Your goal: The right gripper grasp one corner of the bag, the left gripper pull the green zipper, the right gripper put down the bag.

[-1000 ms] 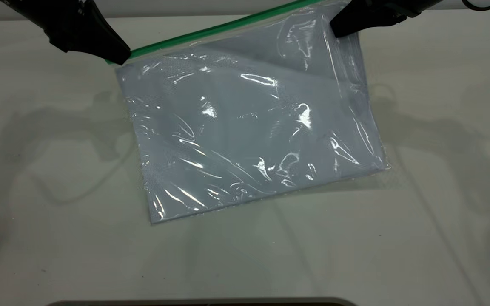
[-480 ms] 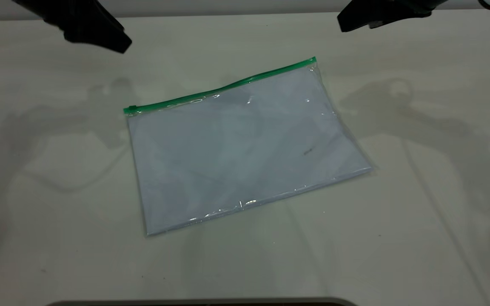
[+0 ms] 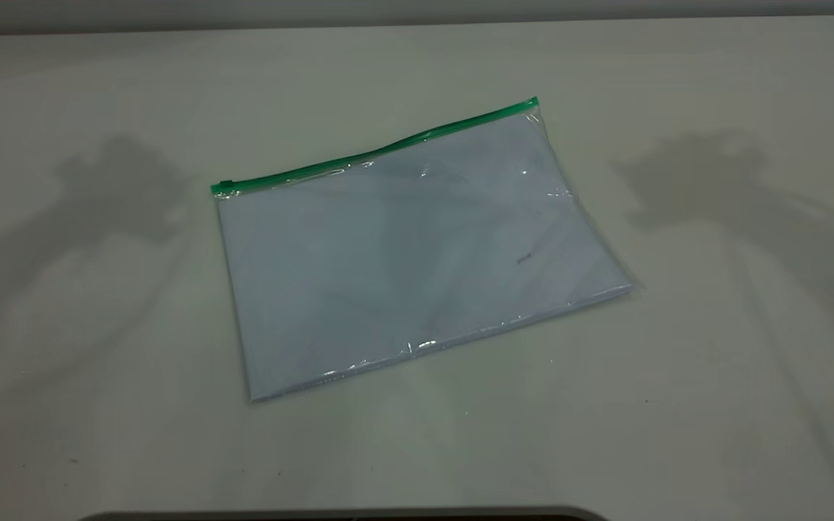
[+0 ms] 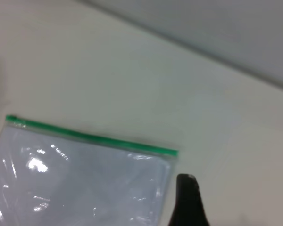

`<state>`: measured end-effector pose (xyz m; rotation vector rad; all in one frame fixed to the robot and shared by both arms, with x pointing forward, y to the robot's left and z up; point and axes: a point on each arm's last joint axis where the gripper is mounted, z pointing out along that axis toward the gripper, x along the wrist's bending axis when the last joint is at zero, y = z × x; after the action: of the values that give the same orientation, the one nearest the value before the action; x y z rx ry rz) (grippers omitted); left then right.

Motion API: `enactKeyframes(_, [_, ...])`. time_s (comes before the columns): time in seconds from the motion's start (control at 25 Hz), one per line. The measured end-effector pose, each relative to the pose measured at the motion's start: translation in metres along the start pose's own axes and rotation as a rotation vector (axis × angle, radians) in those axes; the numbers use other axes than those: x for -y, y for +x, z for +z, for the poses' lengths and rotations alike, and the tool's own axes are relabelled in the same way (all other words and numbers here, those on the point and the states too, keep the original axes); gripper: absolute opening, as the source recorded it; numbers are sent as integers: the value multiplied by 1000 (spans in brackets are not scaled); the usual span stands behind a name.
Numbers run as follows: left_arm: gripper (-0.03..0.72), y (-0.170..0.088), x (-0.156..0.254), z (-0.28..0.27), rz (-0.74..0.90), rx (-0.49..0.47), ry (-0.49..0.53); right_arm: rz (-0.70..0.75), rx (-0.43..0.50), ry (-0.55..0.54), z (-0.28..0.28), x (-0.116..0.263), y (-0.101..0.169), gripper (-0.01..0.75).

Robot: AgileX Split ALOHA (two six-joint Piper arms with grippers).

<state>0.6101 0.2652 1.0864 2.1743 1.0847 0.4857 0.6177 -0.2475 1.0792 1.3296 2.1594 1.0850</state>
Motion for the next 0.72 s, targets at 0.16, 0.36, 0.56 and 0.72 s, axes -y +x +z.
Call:
enactKeyframes(0.16, [588, -20, -11, -73, -40, -103, -35, -4, 95, -46, -80, -22, 16, 595])
enactKeyframes(0.36, [588, -51, -9, -144, -90, -166, -79, -15, 178, -149, -172, -26, 51, 592])
enactKeyframes(0.56, [588, -78, 3, -191, -126, -182, -82, -36, 185, -243, -246, -11, 89, 591])
enactKeyframes(0.72, [588, -100, 18, -225, -146, -202, -72, -37, 172, -255, -278, 25, 114, 591])
